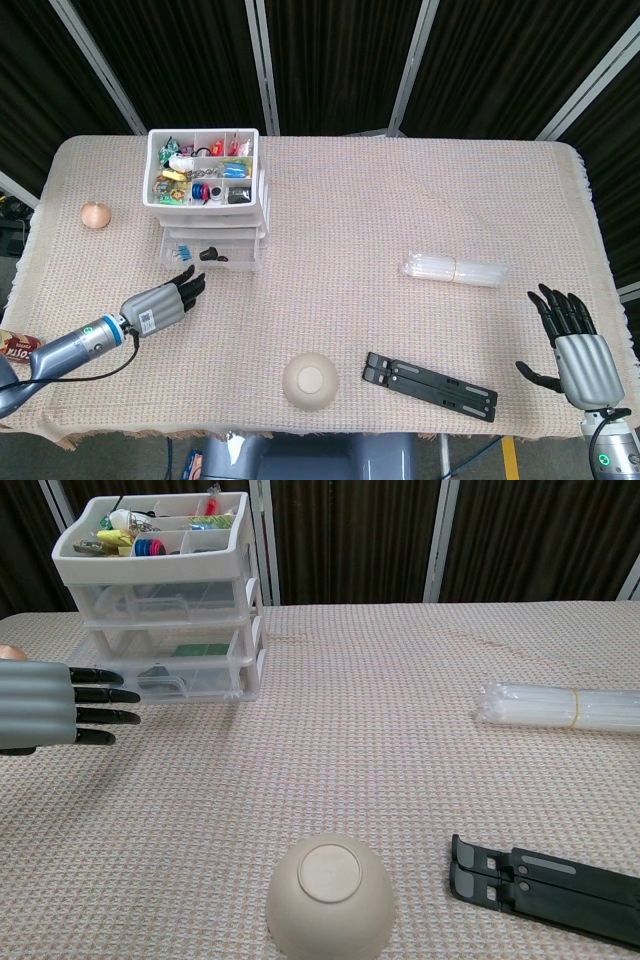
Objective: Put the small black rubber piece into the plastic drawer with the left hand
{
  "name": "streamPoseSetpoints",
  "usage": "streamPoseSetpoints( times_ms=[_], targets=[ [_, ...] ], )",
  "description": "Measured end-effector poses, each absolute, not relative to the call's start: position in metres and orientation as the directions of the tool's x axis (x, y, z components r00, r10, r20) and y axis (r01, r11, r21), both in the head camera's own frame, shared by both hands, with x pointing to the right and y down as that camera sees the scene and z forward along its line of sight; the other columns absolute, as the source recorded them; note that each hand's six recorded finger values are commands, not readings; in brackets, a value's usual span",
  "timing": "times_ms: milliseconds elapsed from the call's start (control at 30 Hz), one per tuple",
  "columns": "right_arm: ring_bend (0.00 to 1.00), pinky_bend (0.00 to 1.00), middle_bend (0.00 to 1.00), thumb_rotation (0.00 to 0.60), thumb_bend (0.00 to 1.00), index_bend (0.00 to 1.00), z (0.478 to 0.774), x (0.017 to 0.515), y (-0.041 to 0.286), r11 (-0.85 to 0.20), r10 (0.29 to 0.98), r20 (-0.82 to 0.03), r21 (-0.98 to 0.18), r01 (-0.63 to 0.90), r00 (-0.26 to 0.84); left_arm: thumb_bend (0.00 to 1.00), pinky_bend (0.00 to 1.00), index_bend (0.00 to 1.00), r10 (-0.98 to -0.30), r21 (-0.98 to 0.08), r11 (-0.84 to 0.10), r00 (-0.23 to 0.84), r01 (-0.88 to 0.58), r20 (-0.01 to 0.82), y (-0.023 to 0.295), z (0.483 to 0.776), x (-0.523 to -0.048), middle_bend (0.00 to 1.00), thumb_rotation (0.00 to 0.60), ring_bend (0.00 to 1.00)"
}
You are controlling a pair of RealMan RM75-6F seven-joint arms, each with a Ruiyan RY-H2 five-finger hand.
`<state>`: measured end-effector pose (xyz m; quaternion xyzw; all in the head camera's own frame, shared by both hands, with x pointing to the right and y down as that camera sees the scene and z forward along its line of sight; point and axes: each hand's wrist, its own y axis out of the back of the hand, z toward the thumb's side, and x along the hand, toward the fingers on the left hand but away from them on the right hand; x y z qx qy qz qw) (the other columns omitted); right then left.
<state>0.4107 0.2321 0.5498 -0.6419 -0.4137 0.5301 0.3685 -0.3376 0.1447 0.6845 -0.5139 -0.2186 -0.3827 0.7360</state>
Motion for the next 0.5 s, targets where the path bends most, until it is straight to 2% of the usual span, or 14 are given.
streamPoseSetpoints(
  times_ms=[500],
  targets=[
    [0.0,0.0,0.0,0.6,0.06,0.06,0.55,0.411,0.232,-0.39,0.92,-0.38,-0.909,0.144,0.094,0.32,0.1,0.24,-0.405,-0.605,0.131,0.599,0.786,0.691,0.128,0.696,-0.324,0.08,0.6,0.01]
  ],
)
